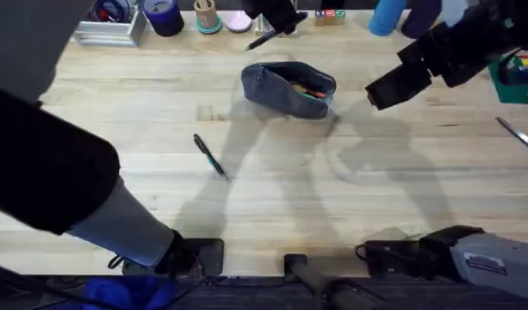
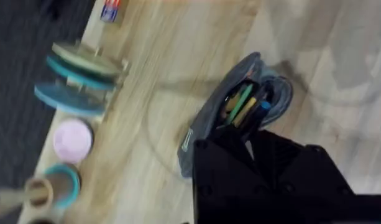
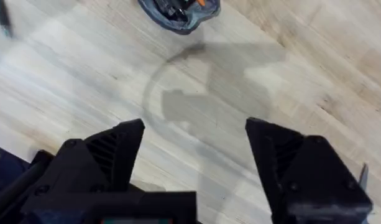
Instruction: Unzip the bag, pick up the pens from the table one at a time and place them inside, then zip the bag closed.
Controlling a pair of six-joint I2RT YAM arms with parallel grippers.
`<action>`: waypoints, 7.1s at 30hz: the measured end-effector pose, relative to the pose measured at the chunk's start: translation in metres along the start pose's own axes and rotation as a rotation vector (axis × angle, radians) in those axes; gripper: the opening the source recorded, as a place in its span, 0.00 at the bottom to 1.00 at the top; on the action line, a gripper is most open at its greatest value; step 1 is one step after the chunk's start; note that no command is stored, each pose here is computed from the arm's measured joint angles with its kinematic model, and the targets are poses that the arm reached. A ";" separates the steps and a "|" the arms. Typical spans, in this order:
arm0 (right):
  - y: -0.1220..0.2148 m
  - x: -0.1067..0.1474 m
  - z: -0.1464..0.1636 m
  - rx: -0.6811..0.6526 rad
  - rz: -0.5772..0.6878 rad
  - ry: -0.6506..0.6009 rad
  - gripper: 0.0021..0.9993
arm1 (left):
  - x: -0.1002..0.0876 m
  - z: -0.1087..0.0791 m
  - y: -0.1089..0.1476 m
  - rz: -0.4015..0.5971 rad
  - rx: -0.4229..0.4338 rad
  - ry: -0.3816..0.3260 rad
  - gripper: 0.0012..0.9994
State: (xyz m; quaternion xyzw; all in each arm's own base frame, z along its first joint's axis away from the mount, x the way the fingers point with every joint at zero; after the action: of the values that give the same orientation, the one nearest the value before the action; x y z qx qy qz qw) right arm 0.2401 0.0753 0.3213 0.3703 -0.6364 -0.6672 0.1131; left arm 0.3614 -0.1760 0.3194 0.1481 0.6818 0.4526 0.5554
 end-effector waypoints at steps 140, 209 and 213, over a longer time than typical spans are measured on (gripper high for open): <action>0.000 -0.001 0.000 0.002 -0.004 0.000 1.00 | 0.020 0.028 -0.053 0.241 0.078 0.320 1.00; 0.000 -0.001 -0.001 0.003 -0.007 -0.002 1.00 | 0.190 -0.068 0.038 0.480 -0.567 1.595 1.00; 0.000 -0.001 -0.001 0.003 -0.007 -0.003 1.00 | 0.200 -0.076 0.037 0.467 -0.604 1.704 0.99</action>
State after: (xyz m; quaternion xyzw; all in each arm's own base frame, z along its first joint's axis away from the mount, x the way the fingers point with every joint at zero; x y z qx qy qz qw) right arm 0.2413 0.0756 0.3217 0.3718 -0.6363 -0.6670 0.1094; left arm 0.2151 -0.0496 0.2217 -0.2509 0.6656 0.6668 -0.2222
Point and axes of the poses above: each hand's point on the last joint's axis, 136 mm out from that joint toward the fingers, its own y axis back along the fingers, its own z axis along the line the jaws close on, x = y × z, the point moved 8 cm from there along y, back along the fingers, and after that the axes turned 8 degrees about y, right-handed, at the moved point
